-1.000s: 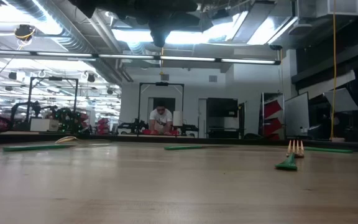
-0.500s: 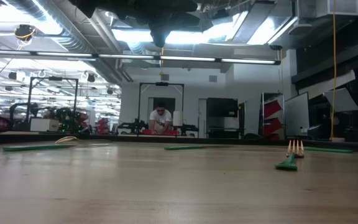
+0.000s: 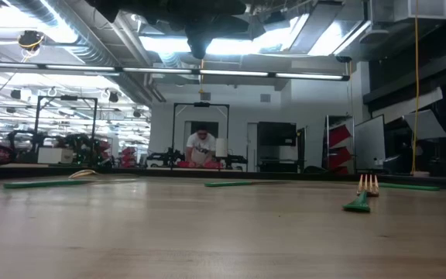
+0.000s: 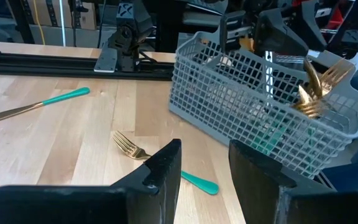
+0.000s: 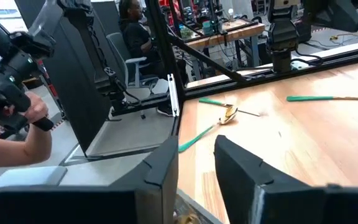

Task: Sort silverware
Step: Put the top spoon into the utensil organizer

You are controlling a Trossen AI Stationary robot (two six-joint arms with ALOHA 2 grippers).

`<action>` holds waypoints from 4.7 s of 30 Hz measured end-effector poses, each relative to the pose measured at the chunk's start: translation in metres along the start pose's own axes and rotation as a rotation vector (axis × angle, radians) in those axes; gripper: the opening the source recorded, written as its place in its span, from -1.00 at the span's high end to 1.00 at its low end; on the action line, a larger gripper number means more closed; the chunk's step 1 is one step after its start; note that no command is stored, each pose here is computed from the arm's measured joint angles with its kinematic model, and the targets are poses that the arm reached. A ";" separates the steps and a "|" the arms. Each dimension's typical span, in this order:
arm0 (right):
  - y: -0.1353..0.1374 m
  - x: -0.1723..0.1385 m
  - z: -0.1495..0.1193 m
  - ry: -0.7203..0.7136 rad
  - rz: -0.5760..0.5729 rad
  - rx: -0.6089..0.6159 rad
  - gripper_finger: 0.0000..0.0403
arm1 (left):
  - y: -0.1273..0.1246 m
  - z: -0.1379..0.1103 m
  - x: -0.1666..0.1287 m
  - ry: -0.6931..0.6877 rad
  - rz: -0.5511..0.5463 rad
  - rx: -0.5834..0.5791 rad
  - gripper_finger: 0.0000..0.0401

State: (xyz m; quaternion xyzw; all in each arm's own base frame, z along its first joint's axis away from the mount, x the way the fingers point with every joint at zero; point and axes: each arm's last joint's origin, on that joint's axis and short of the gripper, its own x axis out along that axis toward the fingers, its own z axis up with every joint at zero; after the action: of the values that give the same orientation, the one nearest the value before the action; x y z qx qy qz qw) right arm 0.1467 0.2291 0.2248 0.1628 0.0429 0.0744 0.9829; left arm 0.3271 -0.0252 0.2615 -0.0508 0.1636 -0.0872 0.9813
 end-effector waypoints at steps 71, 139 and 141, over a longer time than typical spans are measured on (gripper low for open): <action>-0.250 -0.048 0.114 0.343 -0.584 0.193 0.46 | 0.186 -0.133 -0.160 0.860 1.074 -0.649 0.37; -0.264 -0.045 0.112 0.394 -0.597 0.170 0.46 | 0.041 0.008 -0.043 -0.055 0.457 0.809 0.99; -0.263 -0.045 0.112 0.395 -0.579 0.173 0.46 | 0.021 0.014 -0.040 -0.114 0.441 0.969 0.98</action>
State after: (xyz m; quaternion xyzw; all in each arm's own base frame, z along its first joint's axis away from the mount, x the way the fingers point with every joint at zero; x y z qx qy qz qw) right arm 0.1492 -0.0597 0.2472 0.2091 0.2826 -0.1807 0.9185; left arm 0.2974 0.0035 0.2846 0.4391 0.0580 0.0584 0.8946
